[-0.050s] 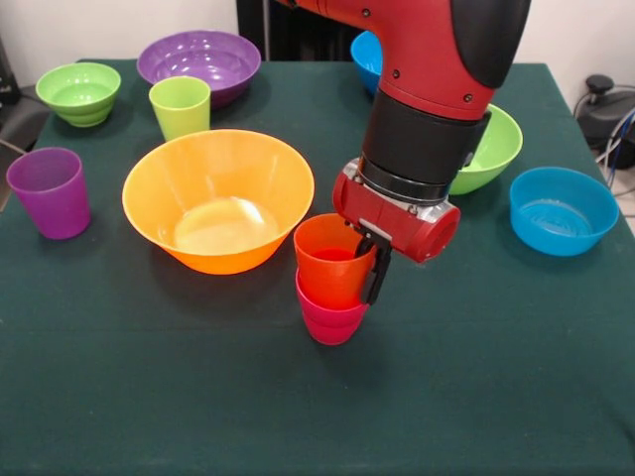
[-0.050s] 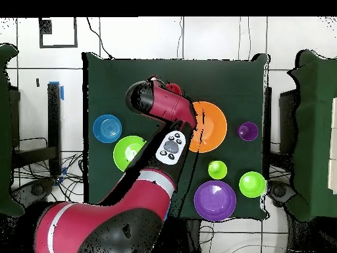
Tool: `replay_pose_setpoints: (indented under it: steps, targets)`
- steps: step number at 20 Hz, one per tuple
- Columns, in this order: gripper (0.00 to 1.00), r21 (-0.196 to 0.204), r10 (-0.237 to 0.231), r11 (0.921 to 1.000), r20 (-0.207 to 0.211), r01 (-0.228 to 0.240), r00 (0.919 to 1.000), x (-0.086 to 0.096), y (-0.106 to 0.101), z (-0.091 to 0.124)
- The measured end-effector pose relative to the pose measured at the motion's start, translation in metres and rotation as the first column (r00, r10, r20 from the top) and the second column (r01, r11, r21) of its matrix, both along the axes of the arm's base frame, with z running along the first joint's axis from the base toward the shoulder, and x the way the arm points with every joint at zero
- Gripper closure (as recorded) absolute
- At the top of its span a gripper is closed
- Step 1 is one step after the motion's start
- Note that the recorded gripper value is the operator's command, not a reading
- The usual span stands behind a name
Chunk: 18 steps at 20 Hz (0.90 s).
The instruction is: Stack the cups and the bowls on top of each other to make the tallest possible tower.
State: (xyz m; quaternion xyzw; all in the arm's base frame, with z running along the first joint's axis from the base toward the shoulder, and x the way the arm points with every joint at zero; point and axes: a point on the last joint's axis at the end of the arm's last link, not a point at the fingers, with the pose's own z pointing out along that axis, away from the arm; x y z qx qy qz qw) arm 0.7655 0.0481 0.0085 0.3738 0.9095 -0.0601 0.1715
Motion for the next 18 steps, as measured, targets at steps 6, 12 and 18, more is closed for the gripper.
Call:
replay_pose_setpoints:
  steps: [6,12,18]
  targets:
    - [1.0,-0.012,0.011,0.9999,-0.001,-0.011,0.9999,-0.0001,0.0037,-0.0007]
    - [1.0,-0.019,0.016,0.9997,-0.002,-0.016,0.9999,-0.001,0.0054,-0.0009]
    - [1.0,-0.031,0.023,0.9993,-0.017,-0.023,0.9996,-0.0011,0.0055,-0.0004]
